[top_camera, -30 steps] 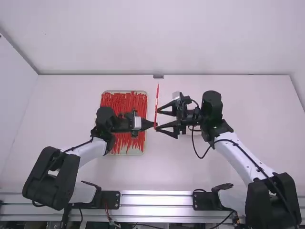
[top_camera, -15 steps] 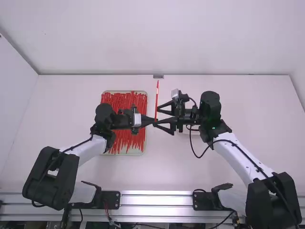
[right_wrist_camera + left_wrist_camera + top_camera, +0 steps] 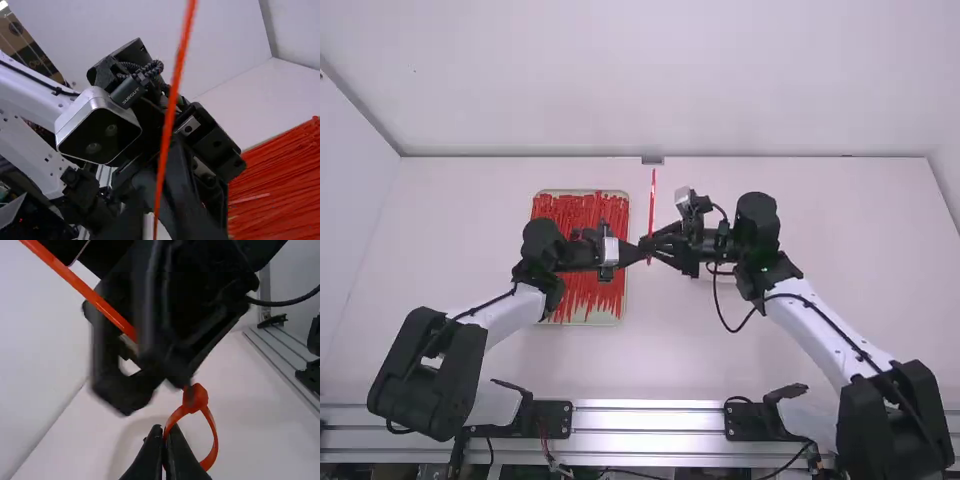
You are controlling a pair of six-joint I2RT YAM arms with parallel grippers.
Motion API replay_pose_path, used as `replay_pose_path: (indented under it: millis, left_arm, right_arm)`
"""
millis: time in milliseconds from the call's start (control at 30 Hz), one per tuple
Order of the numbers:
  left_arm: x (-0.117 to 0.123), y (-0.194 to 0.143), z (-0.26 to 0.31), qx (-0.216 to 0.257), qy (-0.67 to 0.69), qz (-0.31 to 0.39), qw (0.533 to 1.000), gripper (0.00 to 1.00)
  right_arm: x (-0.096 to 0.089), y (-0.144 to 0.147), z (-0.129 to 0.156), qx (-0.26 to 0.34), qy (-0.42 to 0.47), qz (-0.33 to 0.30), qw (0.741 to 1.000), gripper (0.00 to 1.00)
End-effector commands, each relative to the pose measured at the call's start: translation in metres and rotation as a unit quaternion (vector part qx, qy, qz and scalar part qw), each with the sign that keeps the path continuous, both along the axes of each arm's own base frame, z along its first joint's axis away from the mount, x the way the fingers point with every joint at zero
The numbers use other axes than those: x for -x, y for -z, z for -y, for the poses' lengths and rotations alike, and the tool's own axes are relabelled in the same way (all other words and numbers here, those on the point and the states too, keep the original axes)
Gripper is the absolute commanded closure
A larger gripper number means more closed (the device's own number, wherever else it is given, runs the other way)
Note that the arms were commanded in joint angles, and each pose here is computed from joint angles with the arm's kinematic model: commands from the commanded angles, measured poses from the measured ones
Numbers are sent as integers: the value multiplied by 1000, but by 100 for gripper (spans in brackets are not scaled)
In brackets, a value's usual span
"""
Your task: Fasten the cable tie
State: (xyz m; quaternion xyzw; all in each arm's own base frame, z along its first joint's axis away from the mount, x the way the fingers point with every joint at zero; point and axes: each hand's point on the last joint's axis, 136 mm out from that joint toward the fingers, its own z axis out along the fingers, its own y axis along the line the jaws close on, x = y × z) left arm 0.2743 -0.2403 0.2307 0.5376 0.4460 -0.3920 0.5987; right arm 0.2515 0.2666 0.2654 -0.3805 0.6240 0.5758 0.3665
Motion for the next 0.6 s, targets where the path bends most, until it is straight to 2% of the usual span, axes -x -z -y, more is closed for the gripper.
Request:
replay_pose_path:
  millis: [0,133,167,233,267,333,467,567]
  left_arm:
    - [-2,-9,2,5,2,8,1000,98]
    - [-5,-12,-1,10,-5,-1,1000,96]
    - [-3,-14,0,13,-2,-6,1000,92]
    - [-6,-16,0,19,-9,-21,1000,57]
    - [-11,-18,0,25,-24,-37,999,1]
    - [-20,-18,-3,34,-50,-68,996,1]
    - [-24,-19,-3,36,-60,-70,995,1]
    - [-38,-18,-5,34,-90,-97,991,1]
  right_arm:
    - [-1,-14,-1,-6,3,17,1000,100]
    - [-5,-11,2,-3,11,9,1000,100]
    - [-6,-11,4,-2,14,7,1000,100]
    - [-8,-10,6,-2,17,4,1000,100]
    - [-10,-11,8,-3,21,-1,1000,100]
    - [-13,-13,12,-5,27,0,1000,100]
    - [-23,-14,24,-7,46,4,999,100]
    - [-37,-12,37,-3,79,-2,997,100]
